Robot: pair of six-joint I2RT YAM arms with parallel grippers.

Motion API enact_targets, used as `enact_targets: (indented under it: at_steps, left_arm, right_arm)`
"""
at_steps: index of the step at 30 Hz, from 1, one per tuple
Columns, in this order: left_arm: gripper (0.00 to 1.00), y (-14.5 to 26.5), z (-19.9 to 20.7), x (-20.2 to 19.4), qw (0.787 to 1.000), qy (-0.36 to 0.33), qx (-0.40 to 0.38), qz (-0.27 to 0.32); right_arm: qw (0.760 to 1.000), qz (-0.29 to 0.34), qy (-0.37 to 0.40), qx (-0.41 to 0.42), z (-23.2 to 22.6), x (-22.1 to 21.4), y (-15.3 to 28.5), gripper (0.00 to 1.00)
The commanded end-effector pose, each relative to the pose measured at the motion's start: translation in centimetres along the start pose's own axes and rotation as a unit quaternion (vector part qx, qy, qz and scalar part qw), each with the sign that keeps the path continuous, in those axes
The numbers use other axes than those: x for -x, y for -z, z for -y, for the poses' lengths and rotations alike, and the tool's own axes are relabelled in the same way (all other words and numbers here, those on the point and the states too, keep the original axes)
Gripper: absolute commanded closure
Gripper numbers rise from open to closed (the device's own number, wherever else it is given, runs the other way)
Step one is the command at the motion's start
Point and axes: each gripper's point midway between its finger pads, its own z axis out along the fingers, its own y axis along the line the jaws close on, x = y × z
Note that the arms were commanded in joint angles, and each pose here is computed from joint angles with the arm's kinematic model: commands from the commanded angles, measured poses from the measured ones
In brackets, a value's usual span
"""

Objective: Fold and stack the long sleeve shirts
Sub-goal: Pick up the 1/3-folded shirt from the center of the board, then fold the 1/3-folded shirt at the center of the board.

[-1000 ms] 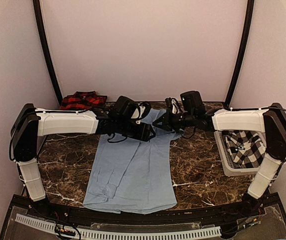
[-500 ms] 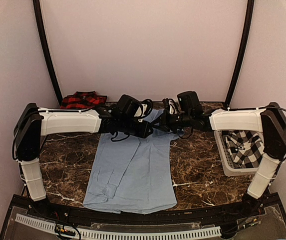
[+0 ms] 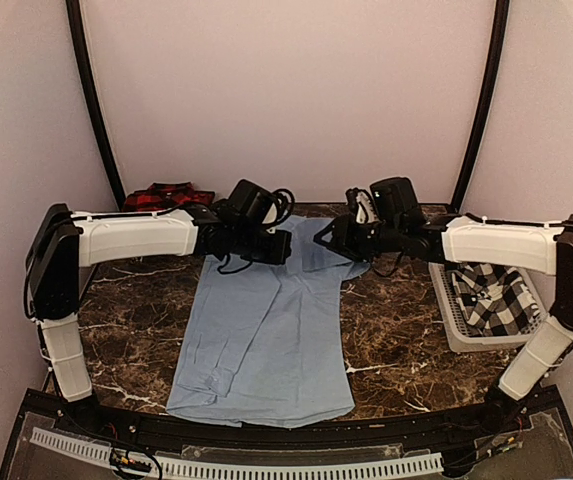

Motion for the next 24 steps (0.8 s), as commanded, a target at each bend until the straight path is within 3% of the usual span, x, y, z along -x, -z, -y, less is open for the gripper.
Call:
enact_targets:
  at_steps: [1,13,24]
  left_arm:
    - [1.00,4.0,-1.0,3.5,0.999,0.040,0.006,0.031]
    - [1.00,11.8,-4.0,8.1,0.991,0.100,-0.030,0.085]
    - [1.00,13.4,-8.7,8.4,0.987,0.139,0.012,0.084]
  right_arm:
    - [0.996,0.039,0.012,-0.082,3.6,0.4,2.6,0.57]
    - [0.984,0.027,0.009,-0.174,10.1,-2.3,2.4,0.58]
    - [0.980,-0.039,0.007,-0.194,12.6,-6.7,-0.4,0.58]
